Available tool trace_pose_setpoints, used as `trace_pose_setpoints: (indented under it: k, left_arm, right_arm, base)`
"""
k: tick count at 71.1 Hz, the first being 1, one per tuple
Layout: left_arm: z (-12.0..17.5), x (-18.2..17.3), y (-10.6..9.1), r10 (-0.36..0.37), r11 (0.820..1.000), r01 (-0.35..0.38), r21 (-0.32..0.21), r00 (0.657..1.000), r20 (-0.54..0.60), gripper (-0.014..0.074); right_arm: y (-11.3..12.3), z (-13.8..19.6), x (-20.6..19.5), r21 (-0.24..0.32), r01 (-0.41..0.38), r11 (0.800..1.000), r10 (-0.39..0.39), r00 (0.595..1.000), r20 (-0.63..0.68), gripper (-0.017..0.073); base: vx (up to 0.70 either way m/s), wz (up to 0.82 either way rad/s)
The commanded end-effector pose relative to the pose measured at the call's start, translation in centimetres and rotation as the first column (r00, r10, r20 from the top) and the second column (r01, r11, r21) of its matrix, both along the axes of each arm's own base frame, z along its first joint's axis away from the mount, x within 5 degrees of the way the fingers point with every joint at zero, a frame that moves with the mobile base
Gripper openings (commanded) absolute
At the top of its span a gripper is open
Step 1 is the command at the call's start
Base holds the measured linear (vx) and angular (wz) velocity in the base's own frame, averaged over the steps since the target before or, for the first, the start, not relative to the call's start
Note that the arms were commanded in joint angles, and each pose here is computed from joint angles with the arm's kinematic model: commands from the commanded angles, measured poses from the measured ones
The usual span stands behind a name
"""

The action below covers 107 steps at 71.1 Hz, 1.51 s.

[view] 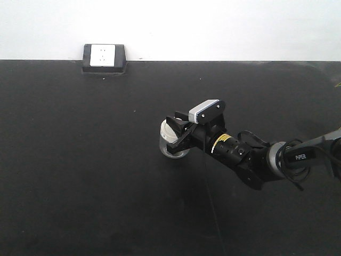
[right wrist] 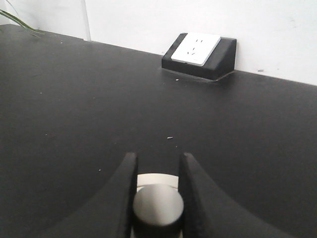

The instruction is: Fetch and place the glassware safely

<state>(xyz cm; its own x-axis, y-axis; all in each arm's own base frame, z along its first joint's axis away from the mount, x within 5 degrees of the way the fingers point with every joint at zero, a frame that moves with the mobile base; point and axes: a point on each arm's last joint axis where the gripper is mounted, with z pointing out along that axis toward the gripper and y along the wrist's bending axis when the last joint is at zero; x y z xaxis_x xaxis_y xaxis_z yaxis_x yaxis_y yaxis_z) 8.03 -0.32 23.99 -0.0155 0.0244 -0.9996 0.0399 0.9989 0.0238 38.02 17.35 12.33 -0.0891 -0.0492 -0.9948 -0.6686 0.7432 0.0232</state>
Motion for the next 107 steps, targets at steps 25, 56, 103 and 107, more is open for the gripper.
trace_pose_setpoints:
  k: [25, 56, 103, 107]
  left_arm:
    - [1.6, 0.0, 0.0, -0.005, 1.000, 0.006, -0.015, 0.996, 0.091, -0.0007]
    - [1.6, 0.0, 0.0, -0.005, 1.000, 0.006, -0.015, 0.996, 0.091, -0.0007]
    - [1.6, 0.0, 0.0, -0.005, 1.000, 0.006, -0.015, 0.996, 0.091, -0.0007]
    - [1.6, 0.0, 0.0, -0.005, 1.000, 0.006, -0.015, 0.996, 0.091, -0.0007]
  right_arm:
    - [0.1, 3.0, 0.5, 0.083, -0.011, 0.996, 0.000, 0.990, 0.138, 0.0078]
    - [0.1, 3.1, 0.5, 0.093, -0.015, 0.996, 0.002, 0.990, 0.140, 0.0639]
    - [-0.5, 10.0, -0.4, 0.108, 0.006, 0.994, -0.033, 0.969, 0.245, 0.0393]
    - [-0.7, 11.1, -0.6, 0.097, 0.017, 0.995, -0.041, 0.967, 0.250, 0.0319]
  base:
    - [0.00, 0.00]
    - [0.00, 0.00]
    - [0.00, 0.00]
    - [0.00, 0.00]
